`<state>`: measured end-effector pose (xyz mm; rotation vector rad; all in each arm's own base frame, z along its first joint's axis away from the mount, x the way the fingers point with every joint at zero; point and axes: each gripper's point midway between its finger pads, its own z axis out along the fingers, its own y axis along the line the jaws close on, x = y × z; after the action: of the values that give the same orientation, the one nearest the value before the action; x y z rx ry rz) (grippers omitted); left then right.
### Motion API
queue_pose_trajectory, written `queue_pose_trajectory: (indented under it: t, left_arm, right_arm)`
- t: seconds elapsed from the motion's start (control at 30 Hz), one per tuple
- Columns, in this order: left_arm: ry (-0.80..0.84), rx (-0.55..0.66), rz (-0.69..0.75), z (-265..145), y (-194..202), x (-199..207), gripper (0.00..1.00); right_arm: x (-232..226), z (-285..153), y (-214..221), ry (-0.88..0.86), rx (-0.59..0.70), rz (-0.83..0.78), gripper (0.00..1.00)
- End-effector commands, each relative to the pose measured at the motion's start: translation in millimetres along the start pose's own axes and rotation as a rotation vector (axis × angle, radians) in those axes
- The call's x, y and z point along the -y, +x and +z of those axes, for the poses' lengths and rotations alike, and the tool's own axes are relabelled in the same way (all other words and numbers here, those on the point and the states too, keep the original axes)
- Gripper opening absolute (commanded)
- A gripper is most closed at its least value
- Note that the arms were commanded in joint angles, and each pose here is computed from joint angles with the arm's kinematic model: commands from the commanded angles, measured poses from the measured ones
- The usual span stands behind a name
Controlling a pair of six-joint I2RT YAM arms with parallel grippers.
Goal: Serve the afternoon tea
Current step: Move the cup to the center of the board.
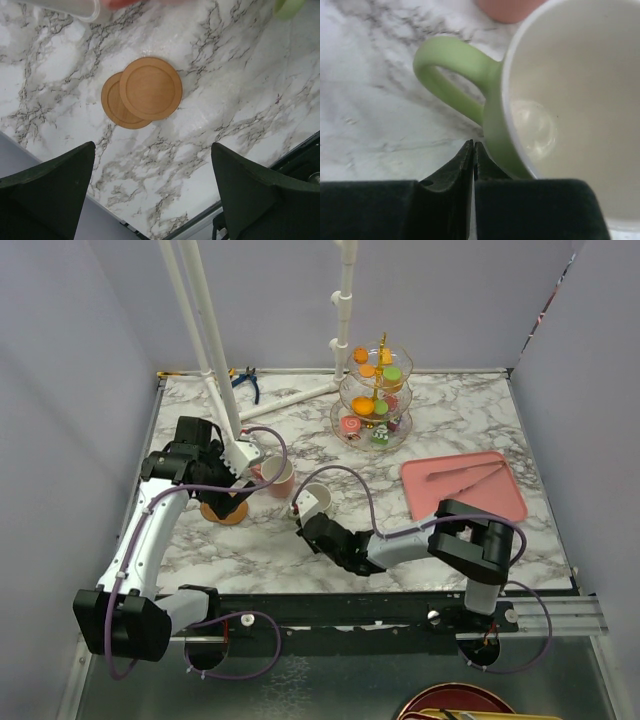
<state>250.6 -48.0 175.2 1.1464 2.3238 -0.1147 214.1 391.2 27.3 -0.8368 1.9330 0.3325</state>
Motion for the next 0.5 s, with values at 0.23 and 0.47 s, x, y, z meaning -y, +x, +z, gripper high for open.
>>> queue_pose_trajectory:
  t: [0.23,0.47]
  left_arm:
    - [-0.113,-0.185,0.198,6,43,-25,0.99]
    - [-0.182,-0.309,0.335,18,71,-47,0.99]
  right_arm:
    - [60,43,-11,0.082,0.004,0.021,0.08]
    - [91,59,-18,0.118,-0.012,0.067,0.10]
